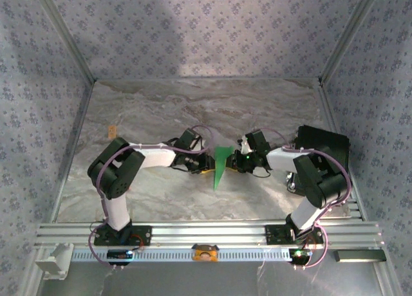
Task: Fold a paper plane with a square sheet of paper (pick it up from the middle)
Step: Turn over a paper plane at the center of the table.
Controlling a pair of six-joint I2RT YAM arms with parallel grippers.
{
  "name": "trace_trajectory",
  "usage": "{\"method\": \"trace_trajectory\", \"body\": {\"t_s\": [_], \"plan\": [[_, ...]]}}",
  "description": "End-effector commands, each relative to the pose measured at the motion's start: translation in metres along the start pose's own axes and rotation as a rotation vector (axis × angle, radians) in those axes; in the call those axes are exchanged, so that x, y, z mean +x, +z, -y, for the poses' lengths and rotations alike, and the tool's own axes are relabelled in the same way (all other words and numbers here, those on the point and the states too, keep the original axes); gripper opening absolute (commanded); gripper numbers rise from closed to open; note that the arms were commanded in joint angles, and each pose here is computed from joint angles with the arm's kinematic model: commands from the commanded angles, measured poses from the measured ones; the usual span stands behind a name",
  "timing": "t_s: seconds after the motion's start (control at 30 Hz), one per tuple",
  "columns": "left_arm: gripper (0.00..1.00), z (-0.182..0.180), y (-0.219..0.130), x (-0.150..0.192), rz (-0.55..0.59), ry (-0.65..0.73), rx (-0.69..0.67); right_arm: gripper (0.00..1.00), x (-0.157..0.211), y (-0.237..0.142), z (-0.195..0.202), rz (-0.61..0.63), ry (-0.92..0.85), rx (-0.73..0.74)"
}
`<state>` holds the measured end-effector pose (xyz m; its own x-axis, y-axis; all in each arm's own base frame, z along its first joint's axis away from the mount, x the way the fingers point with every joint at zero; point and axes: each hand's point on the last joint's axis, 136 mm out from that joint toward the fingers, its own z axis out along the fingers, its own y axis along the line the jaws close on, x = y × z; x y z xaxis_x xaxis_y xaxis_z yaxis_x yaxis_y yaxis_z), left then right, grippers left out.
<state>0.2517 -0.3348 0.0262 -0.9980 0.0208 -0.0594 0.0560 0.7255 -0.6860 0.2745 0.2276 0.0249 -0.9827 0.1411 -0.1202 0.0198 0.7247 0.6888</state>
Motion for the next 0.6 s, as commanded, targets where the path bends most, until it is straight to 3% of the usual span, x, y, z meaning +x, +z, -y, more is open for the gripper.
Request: {"method": "trace_trajectory", "body": {"t_s": [0.0, 0.27, 0.57], "plan": [[0.24, 0.005, 0.006, 0.003, -0.033, 0.015, 0.014, 0.21, -0.003, 0.002, -0.007, -0.007, -0.007, -0.021], [0.18, 0.007, 0.007, 0.006, -0.048, 0.014, 0.029, 0.20, 0.002, 0.007, -0.005, -0.028, -0.001, -0.024], [0.20, 0.016, 0.012, 0.012, -0.087, 0.010, 0.085, 0.19, 0.004, 0.008, -0.005, -0.044, 0.001, -0.034]]}}
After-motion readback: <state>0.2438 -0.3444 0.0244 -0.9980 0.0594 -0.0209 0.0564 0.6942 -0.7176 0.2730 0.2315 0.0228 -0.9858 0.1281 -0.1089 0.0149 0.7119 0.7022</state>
